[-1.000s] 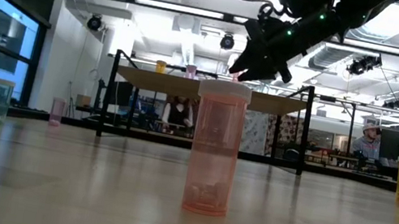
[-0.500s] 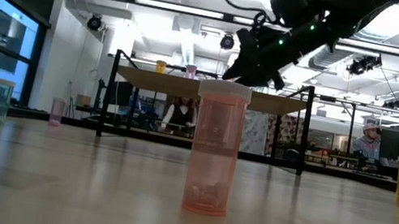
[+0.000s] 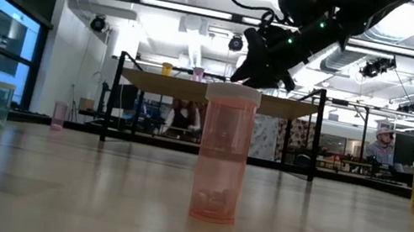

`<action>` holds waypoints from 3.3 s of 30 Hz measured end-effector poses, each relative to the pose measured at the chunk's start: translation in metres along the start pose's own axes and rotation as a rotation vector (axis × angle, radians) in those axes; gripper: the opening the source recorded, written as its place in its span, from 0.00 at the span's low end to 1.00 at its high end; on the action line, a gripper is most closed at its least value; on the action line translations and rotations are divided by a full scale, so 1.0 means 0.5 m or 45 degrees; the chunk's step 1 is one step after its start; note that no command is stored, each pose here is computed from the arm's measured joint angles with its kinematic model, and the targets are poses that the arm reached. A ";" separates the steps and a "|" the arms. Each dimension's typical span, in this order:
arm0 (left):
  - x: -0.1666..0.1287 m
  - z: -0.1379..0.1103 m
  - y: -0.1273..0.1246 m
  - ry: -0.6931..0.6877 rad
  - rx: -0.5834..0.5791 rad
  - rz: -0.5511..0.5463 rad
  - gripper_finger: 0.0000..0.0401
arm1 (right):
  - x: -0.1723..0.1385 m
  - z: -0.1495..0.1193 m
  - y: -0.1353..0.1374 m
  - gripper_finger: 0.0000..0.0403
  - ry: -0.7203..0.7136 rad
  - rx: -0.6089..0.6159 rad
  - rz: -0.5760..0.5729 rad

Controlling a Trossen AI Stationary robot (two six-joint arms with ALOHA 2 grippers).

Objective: Pick and place medicine bottles onto shelf by color
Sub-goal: Put the top pink pill bottle on the shelf

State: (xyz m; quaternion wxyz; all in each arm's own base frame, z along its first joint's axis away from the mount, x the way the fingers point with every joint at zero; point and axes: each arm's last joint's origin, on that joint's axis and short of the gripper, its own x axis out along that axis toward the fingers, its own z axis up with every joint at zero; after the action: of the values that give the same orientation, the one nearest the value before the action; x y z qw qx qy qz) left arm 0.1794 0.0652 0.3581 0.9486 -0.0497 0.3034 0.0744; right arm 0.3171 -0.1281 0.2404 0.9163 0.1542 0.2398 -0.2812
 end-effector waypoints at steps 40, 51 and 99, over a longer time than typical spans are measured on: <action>0.000 0.000 0.000 0.000 -0.001 0.001 0.41 | -0.014 0.015 -0.008 0.44 -0.005 -0.005 -0.102; 0.000 0.000 0.000 -0.001 0.000 0.001 0.41 | -0.004 0.023 -0.019 0.44 -0.056 0.017 -0.120; 0.000 0.000 0.000 0.000 -0.001 0.002 0.41 | 0.003 0.029 -0.024 0.44 -0.070 0.125 0.003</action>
State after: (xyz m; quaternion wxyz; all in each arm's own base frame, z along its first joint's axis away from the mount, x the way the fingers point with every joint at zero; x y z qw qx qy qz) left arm 0.1794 0.0654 0.3580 0.9486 -0.0499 0.3033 0.0752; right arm 0.3162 -0.1445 0.2499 0.9141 0.1915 0.2005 -0.2958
